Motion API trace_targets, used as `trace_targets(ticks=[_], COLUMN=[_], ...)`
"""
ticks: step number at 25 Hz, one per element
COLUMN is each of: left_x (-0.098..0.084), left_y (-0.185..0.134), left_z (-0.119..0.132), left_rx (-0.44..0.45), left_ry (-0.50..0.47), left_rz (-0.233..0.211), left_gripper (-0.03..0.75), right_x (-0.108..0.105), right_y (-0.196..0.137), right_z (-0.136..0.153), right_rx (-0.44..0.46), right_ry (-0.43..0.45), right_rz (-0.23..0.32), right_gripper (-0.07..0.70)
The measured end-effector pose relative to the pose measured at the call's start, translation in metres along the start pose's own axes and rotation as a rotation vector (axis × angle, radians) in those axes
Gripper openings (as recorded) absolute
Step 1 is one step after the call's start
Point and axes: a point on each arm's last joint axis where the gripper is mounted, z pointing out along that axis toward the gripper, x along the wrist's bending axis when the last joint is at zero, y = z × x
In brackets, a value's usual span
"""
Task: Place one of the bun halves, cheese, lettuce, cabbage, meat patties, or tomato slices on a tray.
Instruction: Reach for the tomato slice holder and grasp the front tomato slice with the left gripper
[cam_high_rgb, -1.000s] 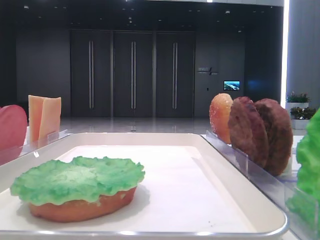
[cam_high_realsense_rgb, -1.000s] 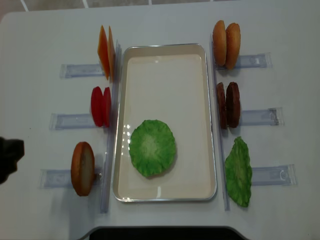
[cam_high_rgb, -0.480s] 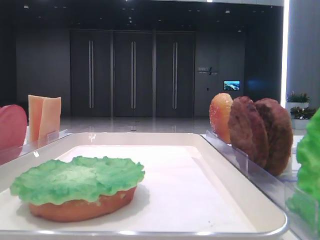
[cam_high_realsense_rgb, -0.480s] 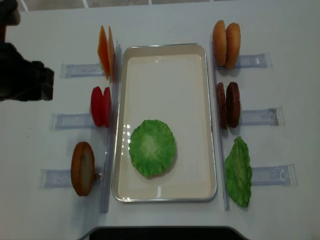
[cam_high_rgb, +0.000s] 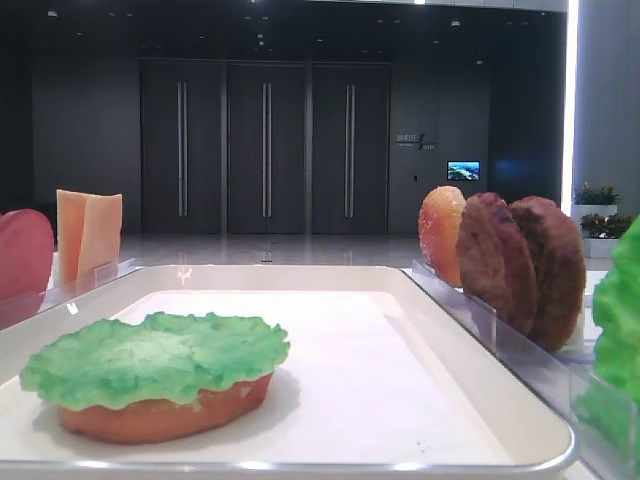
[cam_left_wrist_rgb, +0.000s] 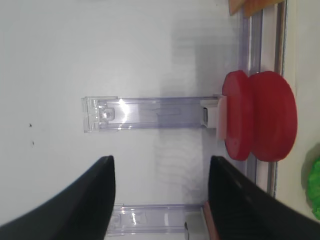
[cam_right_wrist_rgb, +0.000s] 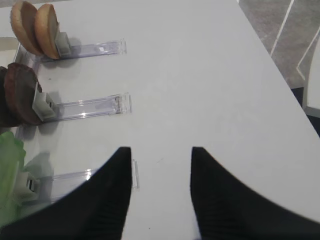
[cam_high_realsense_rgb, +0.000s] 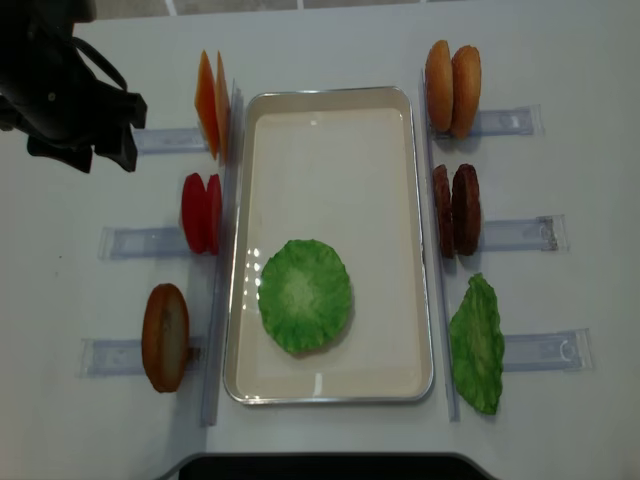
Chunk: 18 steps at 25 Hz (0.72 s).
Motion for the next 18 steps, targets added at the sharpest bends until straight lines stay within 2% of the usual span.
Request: trace_targets(ticks=[8,10,12,18], left_x=[-0.001,-0.008,-0.02,-0.079], left_y=[0.0,-0.001,-0.003,-0.015], left_z=[0.0,-0.001,-0.002,-0.01], left_rx=[0.004,0.003,0.0,-0.047], left_ry=[0.0,-0.003,-0.01,-0.067], left_rz=[-0.009,0.015,0.049,0.116], left_gripper=[0.454,0.454,0.454,0.454], right_x=[0.0,0.0,0.0,0.0], right_y=[0.0,0.0,0.0,0.0], right_z=[0.0,0.0,0.0,0.0], right_rx=[0.0,0.0,0.0,0.0], right_ry=[0.0,0.0,0.0,0.0], right_rz=[0.0,0.0,0.0,0.0], right_gripper=[0.275,0.275,0.275,0.275])
